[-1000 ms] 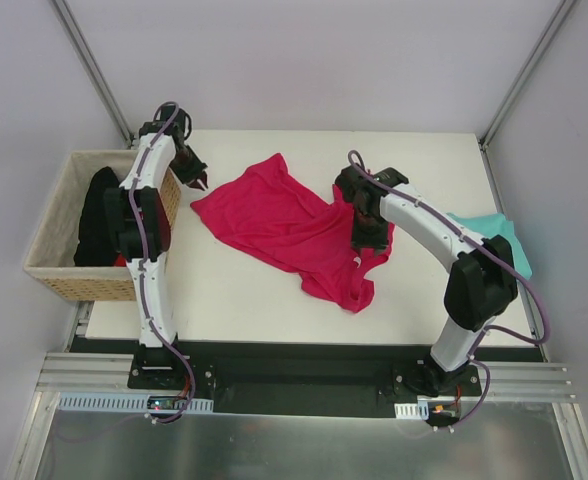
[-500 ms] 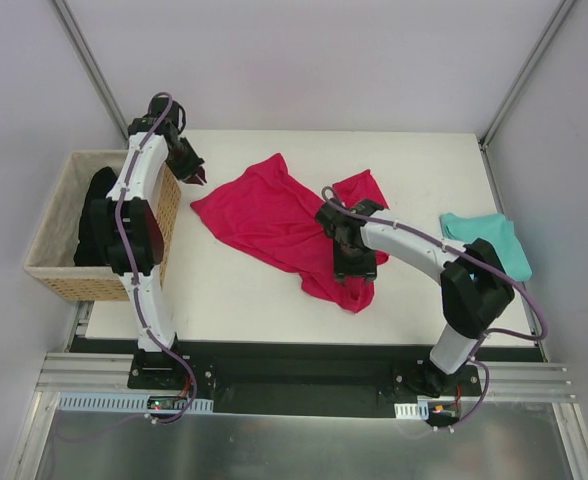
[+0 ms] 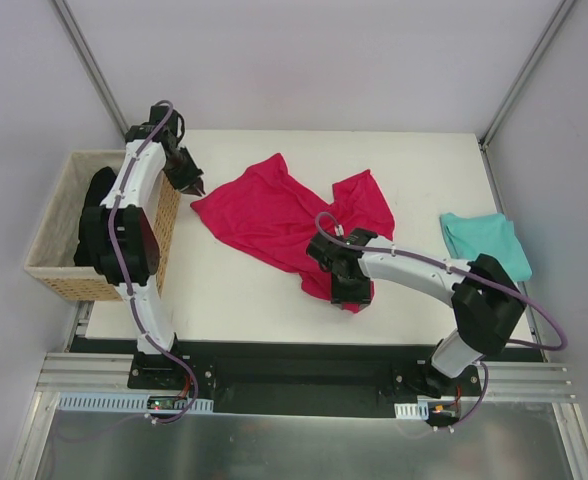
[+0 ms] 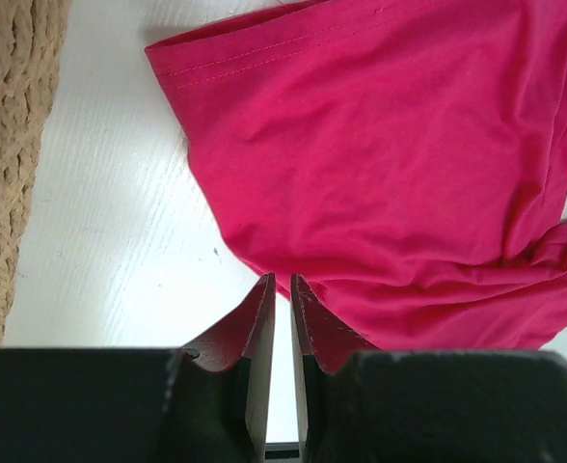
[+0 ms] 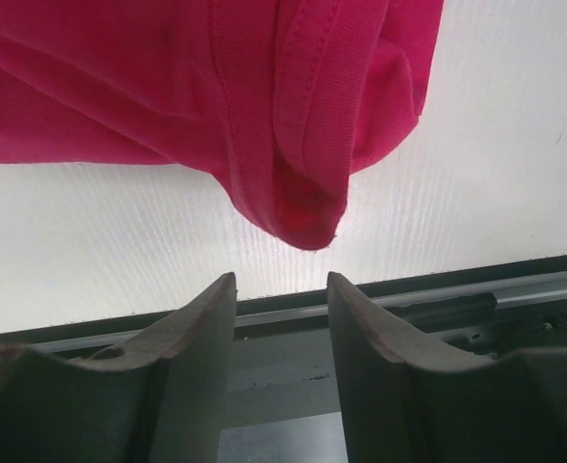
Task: Fold and stack the t-shirts
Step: Flatten out the tshirt
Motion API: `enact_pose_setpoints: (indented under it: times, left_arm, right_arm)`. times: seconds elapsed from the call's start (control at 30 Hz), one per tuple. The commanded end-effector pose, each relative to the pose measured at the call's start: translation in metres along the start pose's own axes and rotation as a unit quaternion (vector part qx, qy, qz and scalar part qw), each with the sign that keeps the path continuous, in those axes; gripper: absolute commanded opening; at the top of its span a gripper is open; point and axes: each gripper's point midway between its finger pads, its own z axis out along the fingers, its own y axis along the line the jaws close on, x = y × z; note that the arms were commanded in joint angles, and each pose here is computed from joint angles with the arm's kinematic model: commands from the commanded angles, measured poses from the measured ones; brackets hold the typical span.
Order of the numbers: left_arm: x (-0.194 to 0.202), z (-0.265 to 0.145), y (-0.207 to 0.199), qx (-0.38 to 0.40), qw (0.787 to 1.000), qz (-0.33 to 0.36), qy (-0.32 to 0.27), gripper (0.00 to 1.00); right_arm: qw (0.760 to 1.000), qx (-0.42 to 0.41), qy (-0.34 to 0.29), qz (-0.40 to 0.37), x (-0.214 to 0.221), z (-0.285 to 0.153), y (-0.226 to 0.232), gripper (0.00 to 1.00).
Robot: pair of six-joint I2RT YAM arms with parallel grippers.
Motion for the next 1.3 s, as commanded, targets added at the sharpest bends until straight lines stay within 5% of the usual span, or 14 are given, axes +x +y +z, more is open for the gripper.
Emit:
enact_pose_setpoints:
  times: [0.0,0.57,1.07,1.2,1.27]
  left_arm:
    - [0.004,-0.031,0.0,-0.001,0.999,0.03,-0.025,0.11]
    - [0.012,-0.028,0.008,-0.019,0.999,0.044,0.0,0.11]
    - [0.03,-0.009,-0.027,-0.009,0.996,0.081,0.032,0.11]
    - [0.033,-0.01,-0.03,-0.012,0.996,0.086,0.033,0.11]
    - [0.033,-0.01,-0.03,-0.013,0.996,0.087,0.035,0.11]
  right_arm:
    - [0.999,0.003,-0.021,0.032,-0.007,-0.001,0.005,0.43]
    - [0.997,0.034,-0.033,0.065,-0.022,0.01,-0.004,0.46]
    - [0.996,0.049,-0.013,0.078,-0.009,0.021,-0.017,0.45]
    - [0.996,0.048,-0.004,0.08,-0.004,0.029,-0.016,0.38]
    - [0.996,0.052,-0.002,0.079,-0.004,0.031,-0.016,0.2]
